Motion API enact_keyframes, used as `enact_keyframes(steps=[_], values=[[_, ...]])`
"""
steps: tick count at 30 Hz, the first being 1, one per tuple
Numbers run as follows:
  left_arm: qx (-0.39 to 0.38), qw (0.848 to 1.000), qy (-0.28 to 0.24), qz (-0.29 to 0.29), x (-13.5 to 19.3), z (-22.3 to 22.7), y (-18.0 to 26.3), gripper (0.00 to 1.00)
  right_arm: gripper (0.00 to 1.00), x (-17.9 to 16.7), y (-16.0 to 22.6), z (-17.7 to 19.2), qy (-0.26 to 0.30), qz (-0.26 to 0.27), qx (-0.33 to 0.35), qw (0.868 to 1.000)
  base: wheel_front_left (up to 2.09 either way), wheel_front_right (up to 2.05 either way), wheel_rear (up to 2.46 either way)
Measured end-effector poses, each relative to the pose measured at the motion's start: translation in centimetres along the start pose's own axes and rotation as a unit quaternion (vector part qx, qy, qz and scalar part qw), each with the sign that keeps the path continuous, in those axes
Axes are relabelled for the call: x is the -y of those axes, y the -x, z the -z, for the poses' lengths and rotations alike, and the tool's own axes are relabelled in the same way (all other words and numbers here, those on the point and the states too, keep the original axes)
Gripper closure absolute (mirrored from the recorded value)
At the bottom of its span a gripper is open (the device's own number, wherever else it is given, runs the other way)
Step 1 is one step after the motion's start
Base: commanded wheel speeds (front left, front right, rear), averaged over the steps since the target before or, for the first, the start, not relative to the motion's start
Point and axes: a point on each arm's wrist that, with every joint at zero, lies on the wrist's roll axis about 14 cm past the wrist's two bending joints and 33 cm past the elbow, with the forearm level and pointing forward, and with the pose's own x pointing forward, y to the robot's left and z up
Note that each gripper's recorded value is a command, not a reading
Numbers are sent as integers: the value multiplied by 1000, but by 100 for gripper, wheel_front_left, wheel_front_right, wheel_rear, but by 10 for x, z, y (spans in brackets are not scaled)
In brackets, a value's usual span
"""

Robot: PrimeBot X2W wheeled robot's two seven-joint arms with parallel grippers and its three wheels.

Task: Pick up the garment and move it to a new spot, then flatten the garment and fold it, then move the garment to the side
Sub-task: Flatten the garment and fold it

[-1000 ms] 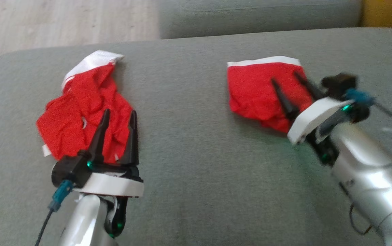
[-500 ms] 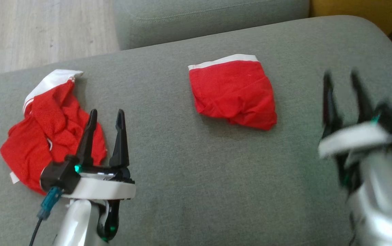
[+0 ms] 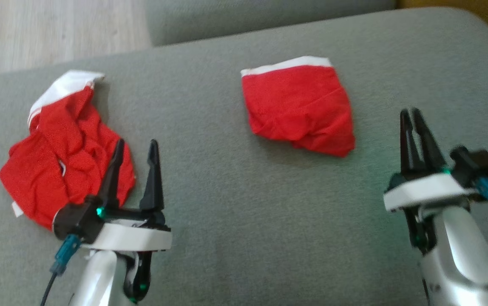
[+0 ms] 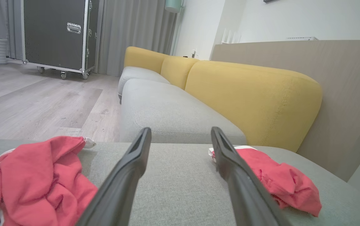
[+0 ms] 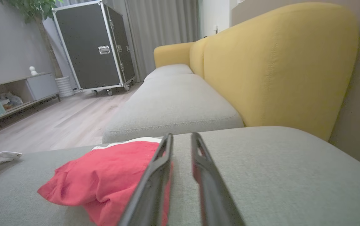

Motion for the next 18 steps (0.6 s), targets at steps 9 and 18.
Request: enact_keyframes(steps=[9,18], values=[[-10,1000,-4,-13,-18,9,-11,0,100,-32,-78,22,14,-49,-55,997,0,0,0],[-28,998,-6,-49,-46,19,-1,0,100,-57,-94,113,33,-75,-203,976,0,0,0]])
